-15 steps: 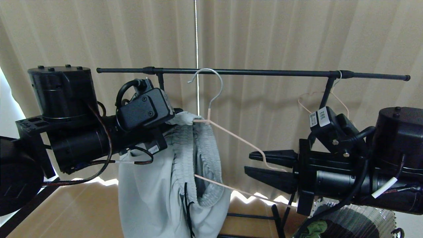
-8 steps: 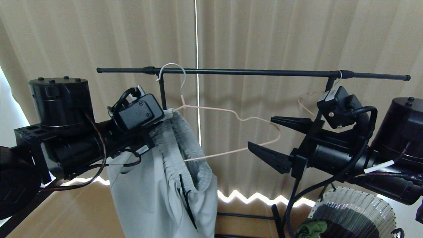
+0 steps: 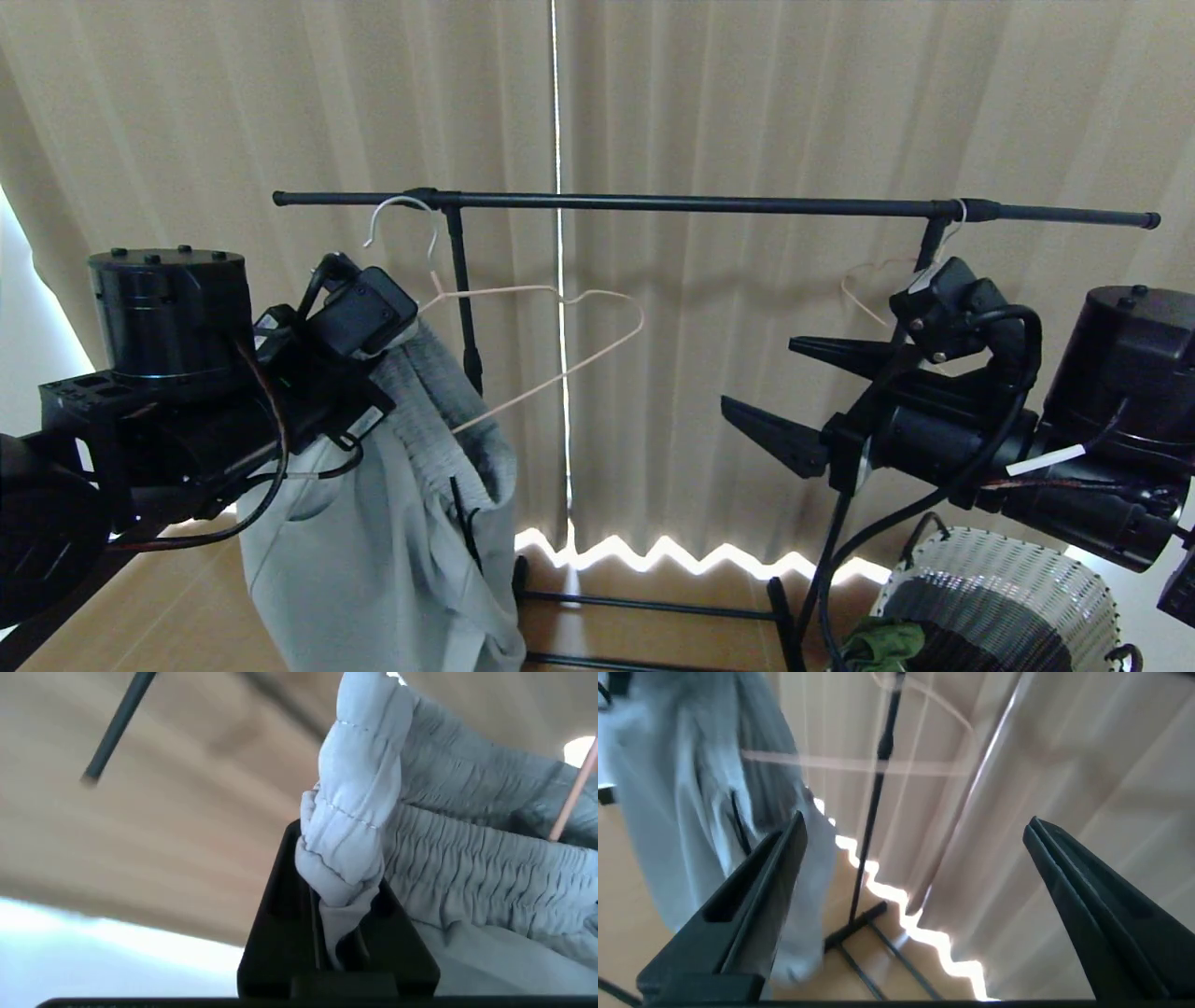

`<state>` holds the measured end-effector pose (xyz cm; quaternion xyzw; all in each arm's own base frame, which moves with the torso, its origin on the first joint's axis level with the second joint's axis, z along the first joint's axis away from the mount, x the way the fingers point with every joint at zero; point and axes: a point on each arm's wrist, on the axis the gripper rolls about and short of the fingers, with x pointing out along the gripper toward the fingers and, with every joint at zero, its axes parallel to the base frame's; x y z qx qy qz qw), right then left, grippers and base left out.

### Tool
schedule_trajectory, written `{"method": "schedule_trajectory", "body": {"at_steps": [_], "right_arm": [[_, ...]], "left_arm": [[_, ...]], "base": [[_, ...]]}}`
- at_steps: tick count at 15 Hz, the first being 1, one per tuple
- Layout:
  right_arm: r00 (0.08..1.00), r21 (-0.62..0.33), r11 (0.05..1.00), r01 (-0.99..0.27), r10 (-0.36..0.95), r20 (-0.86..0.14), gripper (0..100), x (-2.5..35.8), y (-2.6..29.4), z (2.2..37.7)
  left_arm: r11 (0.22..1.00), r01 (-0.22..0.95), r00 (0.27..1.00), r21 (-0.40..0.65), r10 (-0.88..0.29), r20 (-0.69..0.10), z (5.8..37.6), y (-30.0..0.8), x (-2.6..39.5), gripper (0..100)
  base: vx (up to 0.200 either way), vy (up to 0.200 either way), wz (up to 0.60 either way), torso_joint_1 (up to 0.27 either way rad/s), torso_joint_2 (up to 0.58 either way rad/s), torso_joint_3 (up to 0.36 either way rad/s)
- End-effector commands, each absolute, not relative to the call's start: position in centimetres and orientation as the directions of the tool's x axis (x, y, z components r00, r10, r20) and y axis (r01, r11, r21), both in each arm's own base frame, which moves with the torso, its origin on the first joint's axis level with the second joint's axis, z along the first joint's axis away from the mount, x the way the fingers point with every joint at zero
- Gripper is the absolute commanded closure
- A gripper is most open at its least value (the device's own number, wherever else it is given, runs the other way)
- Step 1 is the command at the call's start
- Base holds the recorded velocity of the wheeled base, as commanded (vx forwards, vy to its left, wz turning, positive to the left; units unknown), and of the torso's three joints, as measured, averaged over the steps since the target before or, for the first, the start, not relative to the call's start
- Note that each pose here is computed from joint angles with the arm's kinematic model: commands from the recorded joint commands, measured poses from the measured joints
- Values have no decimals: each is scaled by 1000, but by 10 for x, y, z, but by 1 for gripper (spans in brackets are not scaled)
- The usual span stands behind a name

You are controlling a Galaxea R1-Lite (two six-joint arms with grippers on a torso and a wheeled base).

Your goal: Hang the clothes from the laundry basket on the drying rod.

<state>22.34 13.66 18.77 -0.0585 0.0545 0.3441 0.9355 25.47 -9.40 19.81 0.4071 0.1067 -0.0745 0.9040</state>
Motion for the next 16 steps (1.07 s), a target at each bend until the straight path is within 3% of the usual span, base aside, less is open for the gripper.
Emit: {"method": "schedule_trajectory", "body": {"at_steps": [1, 7, 11, 16], "right_arm": [[753, -66, 757, -651, 631, -185, 0, 227, 140, 176], [665, -13, 683, -730, 706, -242, 0, 218, 181, 157], [638, 64, 666, -743, 734, -232, 0, 224, 202, 158], [673, 51, 706, -706, 692, -262, 0, 236, 222, 144]], "left_arm": [[684, 222, 967, 695, -63, -247, 199, -96, 256, 100], [780, 260, 965, 569, -182, -191, 216, -119, 254, 100], [770, 294, 956, 566, -237, -175, 221, -133, 247, 100], [766, 314, 948, 561, -286, -140, 231, -142, 236, 100]], "base": [[0, 0, 0, 0, 0, 0], [0, 0, 0, 0, 0, 0], [0, 0, 0, 0, 0, 0], [0, 0, 0, 0, 0, 0]]}}
